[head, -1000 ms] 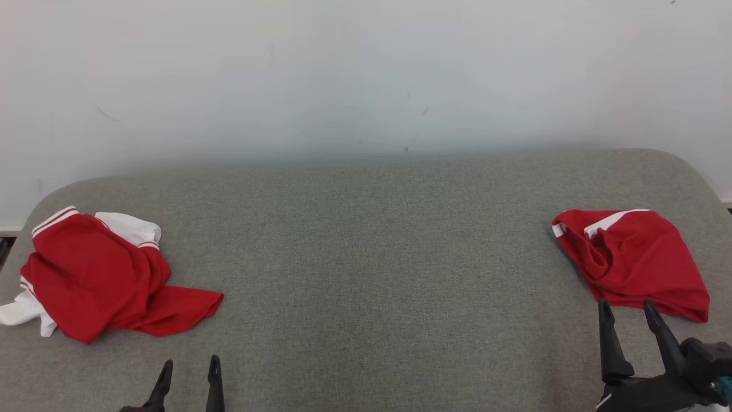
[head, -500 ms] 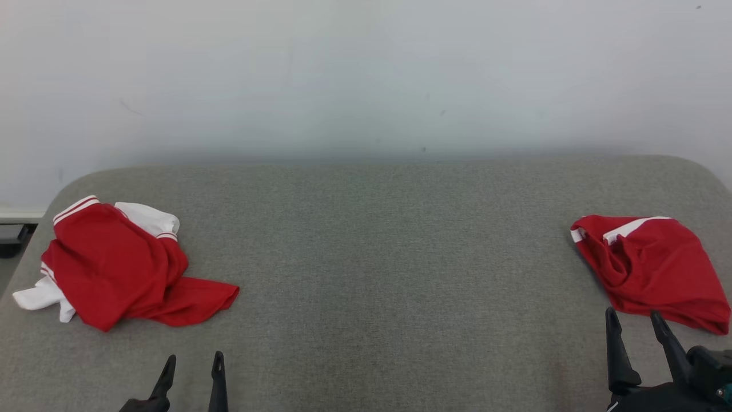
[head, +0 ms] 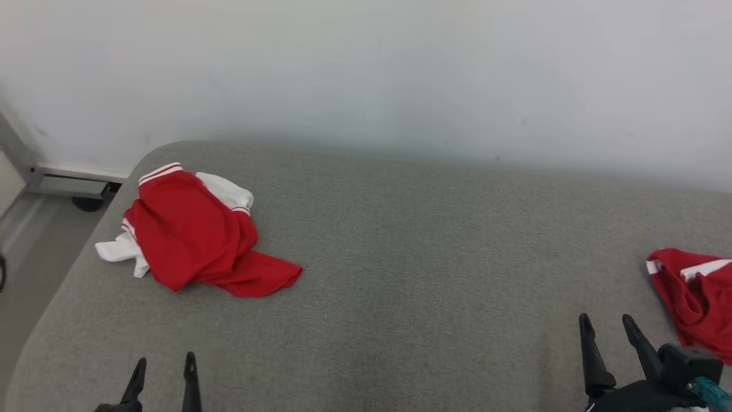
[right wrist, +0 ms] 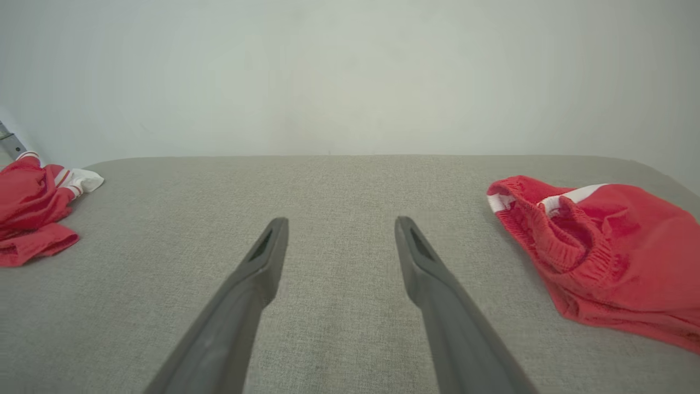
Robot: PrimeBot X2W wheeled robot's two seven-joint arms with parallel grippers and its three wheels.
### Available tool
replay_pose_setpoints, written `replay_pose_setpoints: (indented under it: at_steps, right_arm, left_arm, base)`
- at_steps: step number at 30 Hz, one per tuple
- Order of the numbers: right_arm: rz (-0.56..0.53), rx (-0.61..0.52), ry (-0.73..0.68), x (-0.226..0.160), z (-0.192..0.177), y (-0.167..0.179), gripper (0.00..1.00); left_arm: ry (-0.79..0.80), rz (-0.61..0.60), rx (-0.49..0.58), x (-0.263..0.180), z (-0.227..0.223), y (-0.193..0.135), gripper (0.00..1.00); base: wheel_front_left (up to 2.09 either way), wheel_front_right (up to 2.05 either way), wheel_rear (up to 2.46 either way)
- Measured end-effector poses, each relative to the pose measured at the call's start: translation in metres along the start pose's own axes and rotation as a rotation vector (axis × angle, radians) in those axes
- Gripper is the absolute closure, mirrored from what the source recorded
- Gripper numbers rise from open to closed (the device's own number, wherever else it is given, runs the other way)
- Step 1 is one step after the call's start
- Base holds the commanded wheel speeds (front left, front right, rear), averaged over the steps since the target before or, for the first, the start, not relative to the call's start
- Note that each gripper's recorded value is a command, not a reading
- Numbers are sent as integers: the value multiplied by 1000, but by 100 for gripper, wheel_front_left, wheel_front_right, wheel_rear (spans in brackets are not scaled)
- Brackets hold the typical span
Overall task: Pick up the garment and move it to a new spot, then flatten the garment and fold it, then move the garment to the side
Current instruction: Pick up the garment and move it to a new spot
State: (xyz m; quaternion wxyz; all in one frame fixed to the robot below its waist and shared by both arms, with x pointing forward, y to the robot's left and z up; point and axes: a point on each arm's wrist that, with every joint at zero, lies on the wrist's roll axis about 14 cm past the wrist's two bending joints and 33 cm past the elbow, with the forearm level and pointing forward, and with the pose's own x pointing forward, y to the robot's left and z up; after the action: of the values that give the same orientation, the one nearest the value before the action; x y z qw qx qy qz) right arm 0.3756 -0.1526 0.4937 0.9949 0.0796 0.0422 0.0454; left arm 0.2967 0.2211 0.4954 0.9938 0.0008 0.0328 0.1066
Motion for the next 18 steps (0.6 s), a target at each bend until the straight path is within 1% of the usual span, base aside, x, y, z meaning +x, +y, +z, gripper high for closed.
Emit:
replay_pose_setpoints:
  at_steps: [8, 14, 18]
  right_arm:
    - [173, -13, 44, 24, -7, 61, 0]
    - [283, -21, 58, 36, -8, 101, 0]
    - [382, -30, 45, 48, -2, 139, 0]
  left_arm:
    - [18, 161, -2, -31, -7, 49, 0]
    - [4, 249, 1, -49, -2, 72, 0]
    - [8, 329, -5, -62, -3, 92, 0]
  base:
    - [0, 0, 0]
    - [0, 0, 0]
    - [0, 0, 0]
